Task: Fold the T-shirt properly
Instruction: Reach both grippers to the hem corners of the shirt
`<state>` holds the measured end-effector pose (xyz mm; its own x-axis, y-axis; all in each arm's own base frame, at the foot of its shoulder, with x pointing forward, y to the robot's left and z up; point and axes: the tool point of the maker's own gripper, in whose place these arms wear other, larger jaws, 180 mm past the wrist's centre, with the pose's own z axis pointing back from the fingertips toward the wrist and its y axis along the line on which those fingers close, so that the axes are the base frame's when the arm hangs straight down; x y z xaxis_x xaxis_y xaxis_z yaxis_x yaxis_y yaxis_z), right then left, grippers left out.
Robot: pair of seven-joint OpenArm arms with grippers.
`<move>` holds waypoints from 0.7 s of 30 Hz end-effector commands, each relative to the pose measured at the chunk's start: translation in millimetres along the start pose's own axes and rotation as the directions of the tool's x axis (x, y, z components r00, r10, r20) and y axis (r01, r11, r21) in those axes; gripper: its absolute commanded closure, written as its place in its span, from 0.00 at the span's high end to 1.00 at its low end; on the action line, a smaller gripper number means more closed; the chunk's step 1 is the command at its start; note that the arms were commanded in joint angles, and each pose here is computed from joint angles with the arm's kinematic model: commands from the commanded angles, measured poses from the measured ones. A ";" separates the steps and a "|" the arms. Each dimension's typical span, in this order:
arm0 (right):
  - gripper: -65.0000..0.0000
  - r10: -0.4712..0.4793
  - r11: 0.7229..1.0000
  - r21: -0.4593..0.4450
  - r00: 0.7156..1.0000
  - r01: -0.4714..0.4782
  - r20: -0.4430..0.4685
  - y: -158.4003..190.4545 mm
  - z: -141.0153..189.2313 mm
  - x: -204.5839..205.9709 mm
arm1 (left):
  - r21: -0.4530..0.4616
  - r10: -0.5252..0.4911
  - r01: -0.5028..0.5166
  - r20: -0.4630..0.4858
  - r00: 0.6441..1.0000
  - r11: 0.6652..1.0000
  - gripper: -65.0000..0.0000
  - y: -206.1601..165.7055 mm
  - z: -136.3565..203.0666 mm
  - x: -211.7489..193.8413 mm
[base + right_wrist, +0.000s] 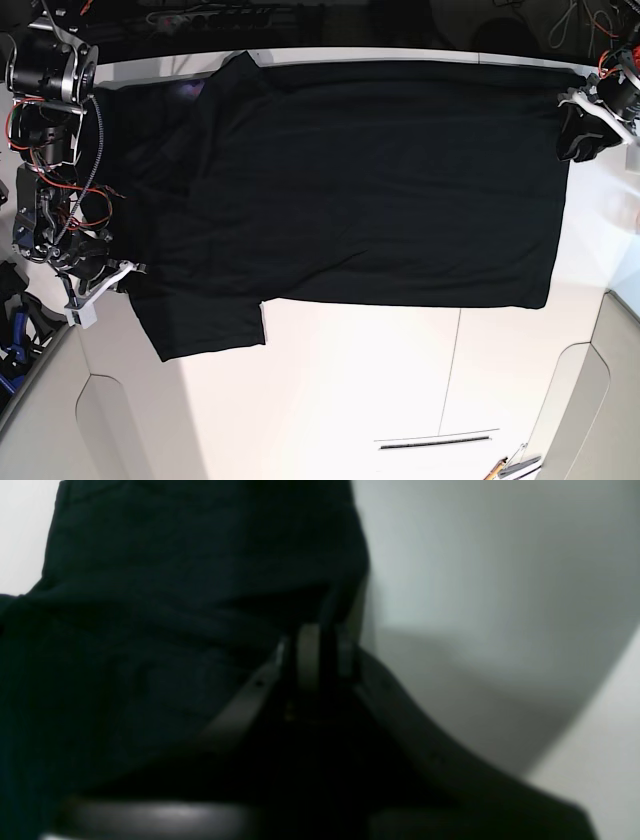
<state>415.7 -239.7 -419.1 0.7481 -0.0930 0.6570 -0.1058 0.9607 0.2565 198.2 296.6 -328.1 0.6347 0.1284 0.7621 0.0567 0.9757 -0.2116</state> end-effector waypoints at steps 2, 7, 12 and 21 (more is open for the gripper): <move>0.00 0.017 1.000 -0.007 0.999 -0.017 0.039 -3.3 4.9 19.6 | -0.014 -0.031 0.032 0.069 0.997 0.999 0.37 -2.3 -0.1 24.0; 0.00 0.017 1.000 -0.007 0.999 -0.017 0.039 -3.2 4.9 19.7 | -0.022 -0.039 0.042 0.138 0.990 0.999 0.45 -4.0 -7.8 49.3; 0.00 0.017 1.000 -0.006 0.999 -0.017 0.040 -3.0 4.8 19.7 | -0.017 -0.013 0.017 0.197 0.980 1.000 0.45 3.4 -21.7 71.8; 0.00 0.014 1.000 -0.004 0.999 -0.014 0.042 -2.7 4.9 20.2 | 0.018 -0.012 0.010 0.144 0.989 1.000 0.45 25.9 -92.5 94.9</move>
<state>416.0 -238.5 -419.1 0.7468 -0.0959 0.6580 -0.1060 0.9597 0.2602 321.6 311.1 -339.2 0.5713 0.1502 0.8069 0.0373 0.9774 -0.2083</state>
